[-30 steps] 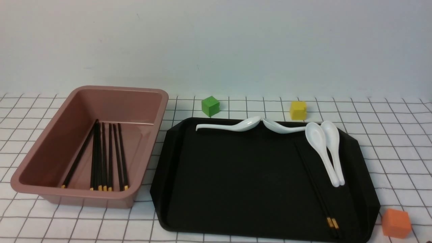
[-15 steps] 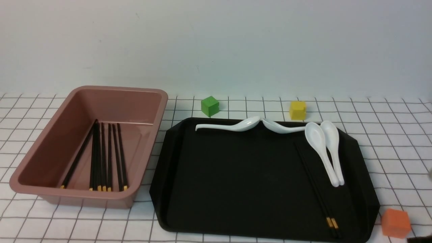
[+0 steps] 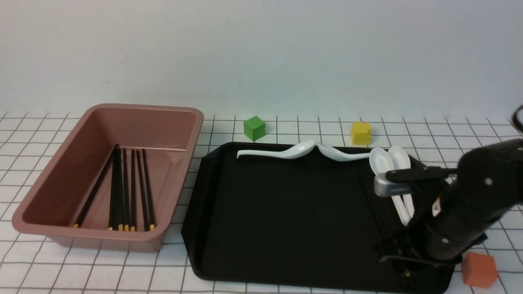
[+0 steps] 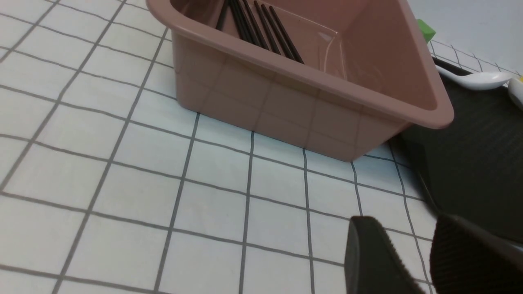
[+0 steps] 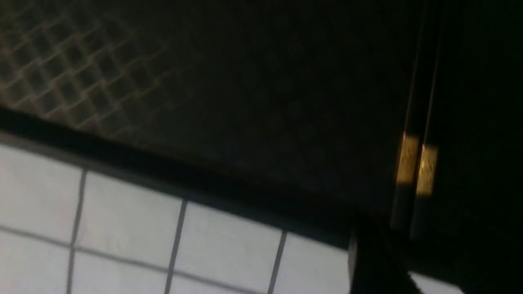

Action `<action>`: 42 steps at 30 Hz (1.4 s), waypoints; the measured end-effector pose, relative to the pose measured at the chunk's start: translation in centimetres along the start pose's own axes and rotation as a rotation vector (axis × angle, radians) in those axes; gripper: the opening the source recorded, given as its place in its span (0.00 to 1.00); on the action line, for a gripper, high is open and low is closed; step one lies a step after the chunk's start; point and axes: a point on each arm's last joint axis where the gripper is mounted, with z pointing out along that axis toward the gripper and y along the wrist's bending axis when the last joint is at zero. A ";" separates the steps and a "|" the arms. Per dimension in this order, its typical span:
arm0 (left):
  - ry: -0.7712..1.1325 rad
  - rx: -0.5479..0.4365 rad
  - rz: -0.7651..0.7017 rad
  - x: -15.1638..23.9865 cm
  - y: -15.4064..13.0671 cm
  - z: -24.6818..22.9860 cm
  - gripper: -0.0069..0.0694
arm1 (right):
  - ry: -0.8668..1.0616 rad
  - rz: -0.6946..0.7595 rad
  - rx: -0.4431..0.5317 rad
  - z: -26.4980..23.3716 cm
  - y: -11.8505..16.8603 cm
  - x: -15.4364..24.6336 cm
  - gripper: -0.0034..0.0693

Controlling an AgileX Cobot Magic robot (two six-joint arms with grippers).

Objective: On white black tablecloth take chopsticks from black tray and put them in box.

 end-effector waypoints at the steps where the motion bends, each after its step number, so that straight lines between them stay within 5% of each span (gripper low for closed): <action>1: 0.000 0.000 0.000 0.0 0.0 0.0 0.40 | 0.009 -0.004 0.008 0.7 0.0 -0.6 0.47; 9: 0.000 0.000 0.000 0.0 0.0 0.0 0.40 | 0.060 0.002 0.049 3.5 -0.2 -1.6 0.46; 14: 0.000 0.000 0.000 0.0 0.0 0.0 0.40 | 0.068 -0.005 0.058 3.4 -0.3 -1.5 0.24; 21: 0.000 0.000 0.000 0.0 0.0 0.0 0.40 | 0.109 0.015 0.020 0.2 1.0 -1.5 0.24; 28: 0.000 0.000 0.000 0.0 0.0 0.0 0.40 | -0.153 -0.107 -0.263 -8.1 9.4 -4.3 0.24; 32: 0.000 0.000 0.000 0.0 0.0 0.0 0.40 | -0.316 -0.197 -0.452 -9.1 17.8 -7.3 0.24; 37: 0.000 0.000 0.000 0.0 0.0 0.0 0.40 | -0.376 -0.256 -0.530 -5.0 24.8 -9.9 0.25; 42: 0.000 0.000 0.000 0.0 0.0 0.0 0.40 | -0.363 -0.284 -0.544 -0.7 28.0 -11.4 0.32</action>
